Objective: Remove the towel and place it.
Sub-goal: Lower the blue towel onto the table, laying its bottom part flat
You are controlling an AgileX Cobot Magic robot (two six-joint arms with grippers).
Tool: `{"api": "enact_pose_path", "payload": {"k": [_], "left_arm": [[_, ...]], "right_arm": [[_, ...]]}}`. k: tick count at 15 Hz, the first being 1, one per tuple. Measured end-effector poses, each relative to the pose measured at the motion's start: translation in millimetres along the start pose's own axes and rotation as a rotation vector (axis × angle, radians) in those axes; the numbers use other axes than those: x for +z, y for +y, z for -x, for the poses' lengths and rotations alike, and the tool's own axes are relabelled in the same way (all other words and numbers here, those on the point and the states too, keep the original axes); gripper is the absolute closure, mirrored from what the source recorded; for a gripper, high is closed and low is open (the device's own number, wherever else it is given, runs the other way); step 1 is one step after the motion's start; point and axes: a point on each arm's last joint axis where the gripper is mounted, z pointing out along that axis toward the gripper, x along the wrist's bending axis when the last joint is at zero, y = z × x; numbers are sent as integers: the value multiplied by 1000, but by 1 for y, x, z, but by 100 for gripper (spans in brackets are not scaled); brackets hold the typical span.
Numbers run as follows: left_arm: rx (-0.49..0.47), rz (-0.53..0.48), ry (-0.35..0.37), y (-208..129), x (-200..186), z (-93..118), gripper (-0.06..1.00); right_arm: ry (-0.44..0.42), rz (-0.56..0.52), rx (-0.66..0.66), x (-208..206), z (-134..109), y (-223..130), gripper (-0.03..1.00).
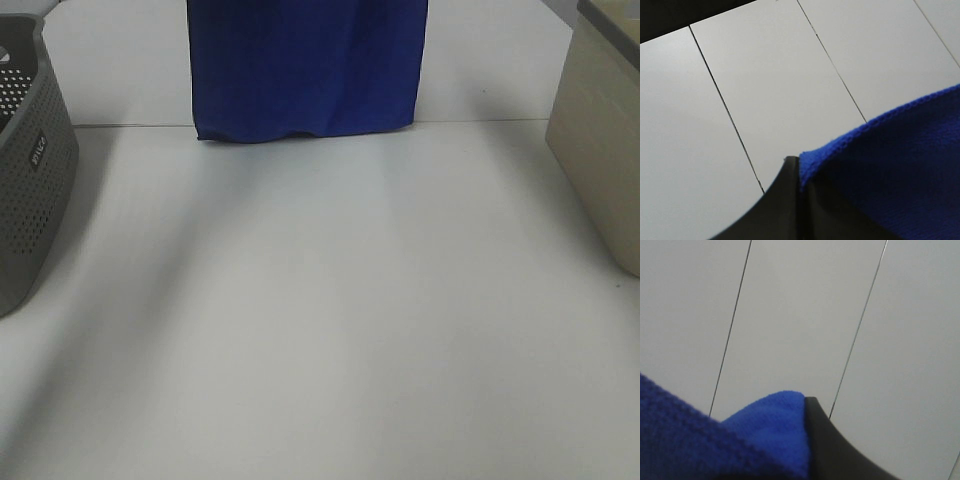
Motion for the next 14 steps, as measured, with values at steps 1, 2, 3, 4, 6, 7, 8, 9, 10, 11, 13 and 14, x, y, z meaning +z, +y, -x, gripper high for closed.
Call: {"api": "enact_pose_path", "payload": {"k": [1, 2, 3, 4, 6, 7, 8, 9, 10, 11, 13, 14], "left_arm": [[3, -2, -3, 0, 0, 0, 94], [5, -11, -8, -1, 0, 1, 94], [6, -21, -15, -2, 0, 1, 94], [7, -25, -17, -2, 0, 1, 94], [8, -94, -61, -2, 0, 2, 94], [-5, -163, -102, 0, 0, 1, 94], [-26, -319, -195, 10, -4, -2, 94], [-45, -404, -252, 20, -8, -3, 94], [-59, -494, -309, 26, -14, -4, 94], [-65, -523, -332, 31, -16, -6, 94], [-93, -682, -441, 39, -30, -7, 94], [-105, -757, -494, 37, -36, -5, 94]], "right_arm": [[-3, -17, 4, 0, 0, -2, 95], [-6, -47, 33, 0, 1, -4, 95], [-7, -78, 71, -1, 1, -5, 95], [-9, -93, 88, -2, 2, -5, 95], [-15, -171, 158, -8, 5, -2, 95], [-18, -209, 186, -12, 7, 1, 95], [-25, -306, 228, -22, 11, 6, 95], [-24, -366, 247, -28, 12, 7, 95], [-15, -421, 269, -34, 13, 10, 95], [-8, -445, 276, -37, 14, 12, 95], [44, -580, 311, -52, 12, 16, 95], [82, -646, 325, -58, 9, 15, 95]]}}
